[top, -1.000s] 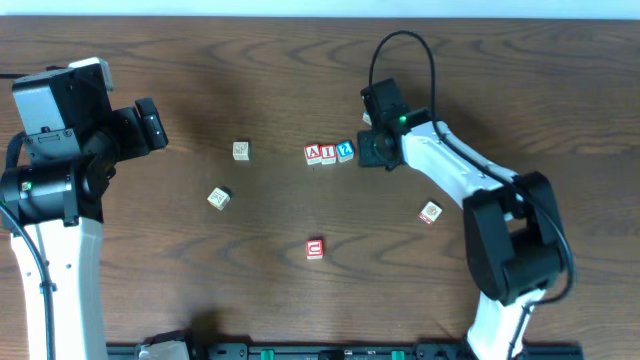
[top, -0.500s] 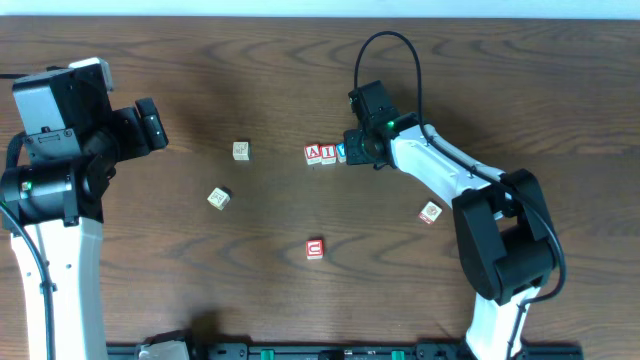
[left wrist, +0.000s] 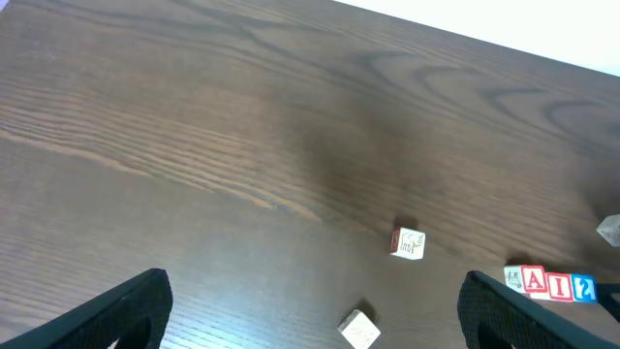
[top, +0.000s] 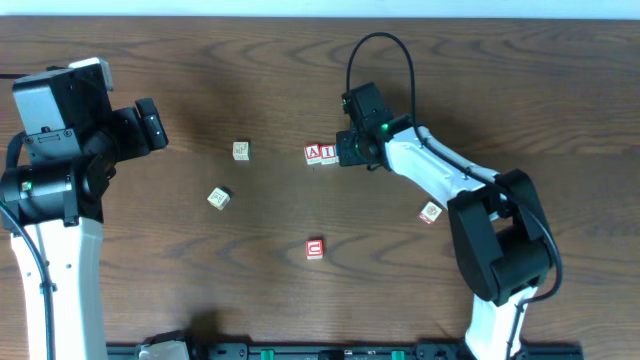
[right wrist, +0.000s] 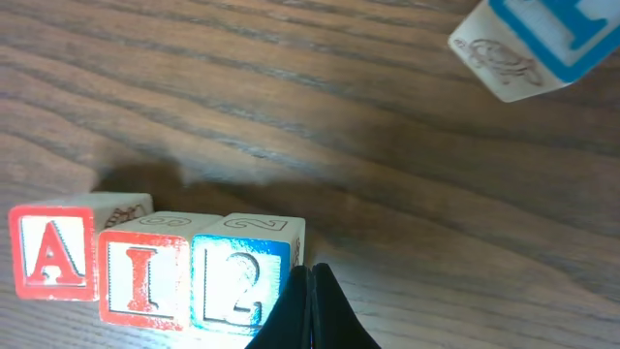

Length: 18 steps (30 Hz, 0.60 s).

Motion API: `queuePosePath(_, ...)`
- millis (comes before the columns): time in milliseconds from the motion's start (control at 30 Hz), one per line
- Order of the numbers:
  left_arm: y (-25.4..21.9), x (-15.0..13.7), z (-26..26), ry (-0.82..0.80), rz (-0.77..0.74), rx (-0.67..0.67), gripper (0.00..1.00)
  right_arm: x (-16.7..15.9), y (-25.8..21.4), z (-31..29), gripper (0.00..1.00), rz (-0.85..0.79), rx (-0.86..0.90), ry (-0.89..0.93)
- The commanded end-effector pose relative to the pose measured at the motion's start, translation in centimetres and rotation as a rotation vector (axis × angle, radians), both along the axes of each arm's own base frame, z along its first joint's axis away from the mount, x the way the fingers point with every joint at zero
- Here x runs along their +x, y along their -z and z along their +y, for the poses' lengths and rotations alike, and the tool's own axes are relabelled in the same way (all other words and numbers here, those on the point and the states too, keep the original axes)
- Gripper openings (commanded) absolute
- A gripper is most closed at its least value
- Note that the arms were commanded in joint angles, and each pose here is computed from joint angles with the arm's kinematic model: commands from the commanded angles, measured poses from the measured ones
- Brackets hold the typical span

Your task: Spell out Ai2

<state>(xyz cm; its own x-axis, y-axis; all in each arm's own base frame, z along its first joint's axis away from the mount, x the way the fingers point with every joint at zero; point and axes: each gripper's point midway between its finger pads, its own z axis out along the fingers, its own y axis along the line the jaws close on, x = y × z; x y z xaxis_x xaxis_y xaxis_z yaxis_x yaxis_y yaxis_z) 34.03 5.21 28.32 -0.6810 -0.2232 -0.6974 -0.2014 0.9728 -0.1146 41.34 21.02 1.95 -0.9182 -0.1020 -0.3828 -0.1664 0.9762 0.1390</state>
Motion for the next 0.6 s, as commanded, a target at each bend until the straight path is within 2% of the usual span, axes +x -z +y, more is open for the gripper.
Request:
queuePosePath(0,-0.4,0.2,0.2,-0.006,-0.006,-0.002,0.95,-0.3,0.8,0.4,0.01,0.016,-0.006,-0.021)
queuePosePath(367,-0.1,-0.1,0.1,-0.001,0.012,0.001,0.95,1.2,0.1,-2.2,0.01,-0.042,-0.115,0.048)
queuePosePath(500,0.2,-0.4,0.1,0.003,0.029,0.001,0.95,3.3,-2.6,-3.6,0.01,-0.076,-0.141,0.097)
queuePosePath(567,0.3,-0.5,0.0,0.006,0.035,0.002,0.95,4.6,-5.7,-4.1,0.01,-0.106,-0.126,0.12)
